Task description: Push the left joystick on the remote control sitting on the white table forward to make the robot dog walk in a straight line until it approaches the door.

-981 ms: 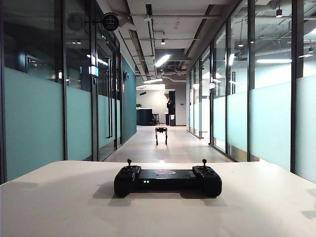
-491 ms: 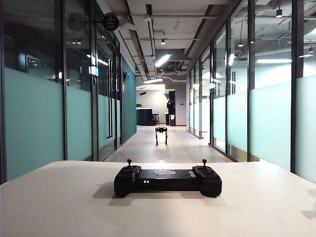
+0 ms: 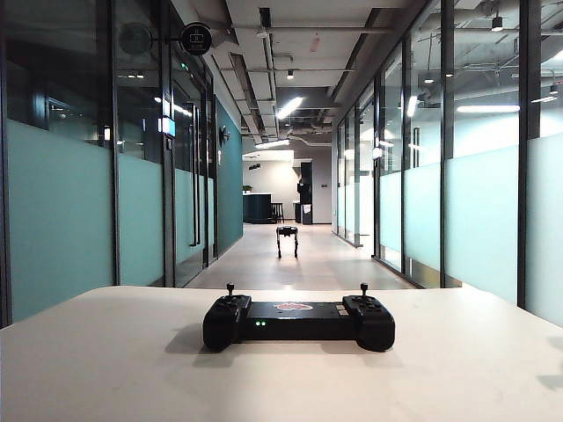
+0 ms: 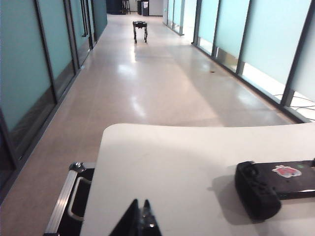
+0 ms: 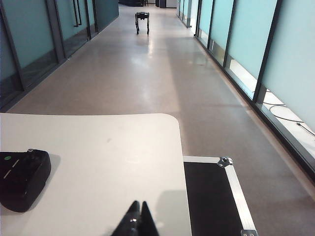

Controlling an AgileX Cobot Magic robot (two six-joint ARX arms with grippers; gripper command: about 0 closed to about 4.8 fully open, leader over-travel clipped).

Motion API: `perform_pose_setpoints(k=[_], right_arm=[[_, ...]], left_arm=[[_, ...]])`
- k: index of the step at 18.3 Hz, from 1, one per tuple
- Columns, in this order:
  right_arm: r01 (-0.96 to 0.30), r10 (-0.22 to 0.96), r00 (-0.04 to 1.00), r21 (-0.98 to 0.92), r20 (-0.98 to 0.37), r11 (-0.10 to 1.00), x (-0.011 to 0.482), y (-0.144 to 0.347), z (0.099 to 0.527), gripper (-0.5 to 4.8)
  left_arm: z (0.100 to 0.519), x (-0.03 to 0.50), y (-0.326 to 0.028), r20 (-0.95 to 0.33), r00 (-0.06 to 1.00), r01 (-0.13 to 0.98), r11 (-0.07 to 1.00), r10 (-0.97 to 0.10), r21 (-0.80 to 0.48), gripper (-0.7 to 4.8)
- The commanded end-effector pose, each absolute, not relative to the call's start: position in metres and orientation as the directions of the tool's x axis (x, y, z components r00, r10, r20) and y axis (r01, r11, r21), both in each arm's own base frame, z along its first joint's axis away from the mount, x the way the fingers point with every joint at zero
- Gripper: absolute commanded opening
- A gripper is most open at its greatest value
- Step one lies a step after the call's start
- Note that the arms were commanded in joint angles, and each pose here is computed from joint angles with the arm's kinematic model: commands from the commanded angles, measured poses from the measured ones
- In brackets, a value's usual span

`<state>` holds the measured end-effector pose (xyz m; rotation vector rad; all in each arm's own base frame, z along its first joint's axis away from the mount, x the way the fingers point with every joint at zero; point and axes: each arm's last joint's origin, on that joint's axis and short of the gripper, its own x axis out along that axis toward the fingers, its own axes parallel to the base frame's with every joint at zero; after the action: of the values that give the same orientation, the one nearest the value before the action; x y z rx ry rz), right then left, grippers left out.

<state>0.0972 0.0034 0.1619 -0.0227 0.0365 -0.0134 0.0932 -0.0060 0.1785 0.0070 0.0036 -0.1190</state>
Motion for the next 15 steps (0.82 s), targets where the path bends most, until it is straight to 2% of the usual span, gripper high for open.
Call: perform_pose_setpoints(k=[1, 15], right_arm=[[0.014, -0.015, 1.0, -0.022, -0.026, 1.0, 0.098, 0.003, 0.161, -0.01], [0.014, -0.015, 1.0, -0.021, -0.026, 1.0, 0.098, 0.004, 0.161, -0.01]], left_arm=[[0.174, 0.095, -0.006, 0.0, 0.994, 0.11, 0.994, -0.11, 0.01, -0.05], [0.161, 0.097, -0.007, -0.044, 0.997, 0.065, 0.997, -0.064, 0.034, -0.05]])
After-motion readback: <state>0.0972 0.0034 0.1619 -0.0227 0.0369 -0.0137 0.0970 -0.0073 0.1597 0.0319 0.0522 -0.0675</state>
